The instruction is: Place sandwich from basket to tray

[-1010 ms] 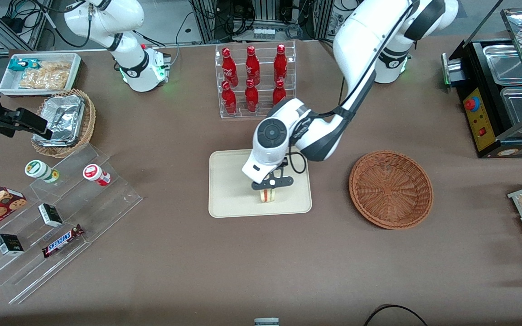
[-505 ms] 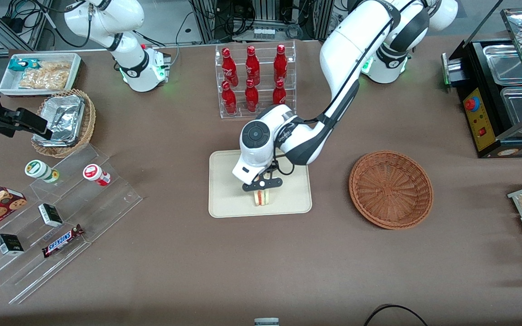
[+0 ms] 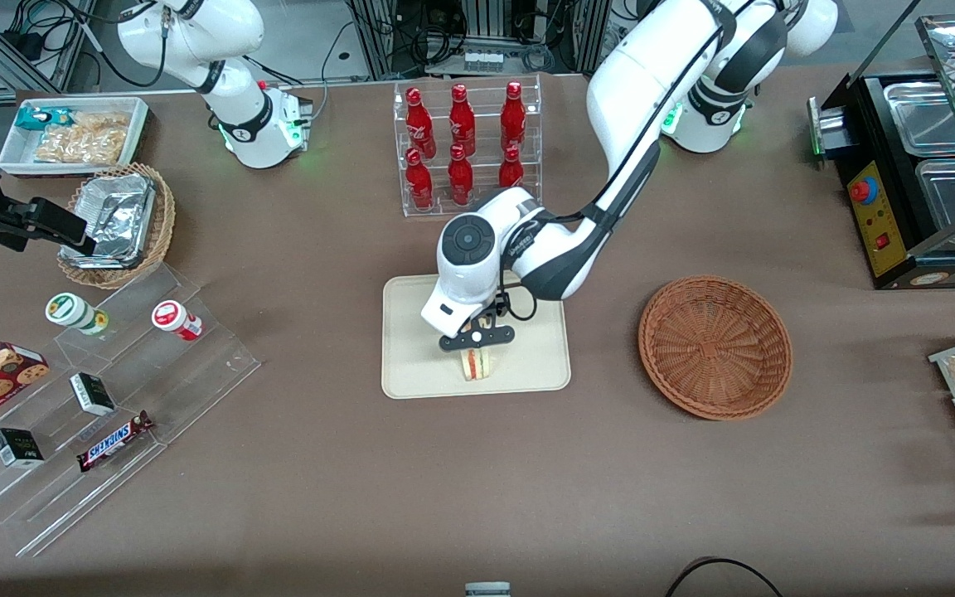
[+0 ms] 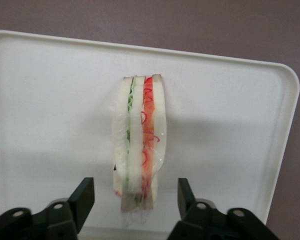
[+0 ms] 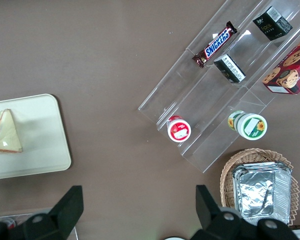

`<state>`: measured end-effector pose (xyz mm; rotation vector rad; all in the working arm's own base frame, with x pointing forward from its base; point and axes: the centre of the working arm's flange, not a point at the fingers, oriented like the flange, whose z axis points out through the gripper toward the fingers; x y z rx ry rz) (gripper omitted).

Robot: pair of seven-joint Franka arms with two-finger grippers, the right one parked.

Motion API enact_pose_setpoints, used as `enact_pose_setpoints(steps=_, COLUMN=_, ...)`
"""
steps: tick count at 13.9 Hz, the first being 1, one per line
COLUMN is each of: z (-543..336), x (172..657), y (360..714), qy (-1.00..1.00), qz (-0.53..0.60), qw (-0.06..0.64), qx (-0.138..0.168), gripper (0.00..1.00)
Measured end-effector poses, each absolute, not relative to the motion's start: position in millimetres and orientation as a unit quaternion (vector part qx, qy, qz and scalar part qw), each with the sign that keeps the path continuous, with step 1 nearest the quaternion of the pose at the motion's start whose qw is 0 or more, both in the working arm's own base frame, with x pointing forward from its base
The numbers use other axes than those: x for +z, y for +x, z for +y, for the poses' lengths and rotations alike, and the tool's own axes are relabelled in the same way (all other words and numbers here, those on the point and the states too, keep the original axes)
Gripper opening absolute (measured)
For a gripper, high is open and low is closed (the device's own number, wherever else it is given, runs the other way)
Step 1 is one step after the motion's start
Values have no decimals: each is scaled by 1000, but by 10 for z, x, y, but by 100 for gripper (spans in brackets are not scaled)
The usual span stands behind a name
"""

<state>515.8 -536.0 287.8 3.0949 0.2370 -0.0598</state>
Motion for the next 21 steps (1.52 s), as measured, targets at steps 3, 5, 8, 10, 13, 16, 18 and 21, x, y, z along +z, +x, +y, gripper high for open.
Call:
enact_pose_setpoints(steps=3, z=-5138, x=3402, y=5216, qy=996, qz=87, qw=-9, qx=-15, gripper=100)
enact_pose_setpoints(steps=5, z=-4854, x=3636, y=5328, qy=993, qz=108, qw=-36, qx=-15, gripper=100)
enact_pose_setpoints(steps=8, z=-4289, x=3645, y=5578, qy=986, qz=145, qw=-72, qx=-35, gripper=100)
enact_pose_setpoints(steps=10, z=-3835, x=3610, y=5792, qy=987, qz=134, qw=-77, qx=-50, gripper=100)
enact_pose_setpoints(steps=13, z=-3043, x=3784, y=5994, qy=990, qz=104, qw=-68, qx=-68, gripper=100)
enact_pose_setpoints(steps=16, z=-2285, x=4146, y=5991, qy=992, qz=68, qw=-52, qx=-89, gripper=100)
enact_pose_setpoints(steps=18, z=-1858, x=4416, y=5925, qy=992, qz=40, qw=-50, qx=-111, gripper=100)
enact_pose_setpoints(steps=21, z=-1363, x=4820, y=5796, qy=990, qz=2, qw=-45, qx=-130, gripper=100)
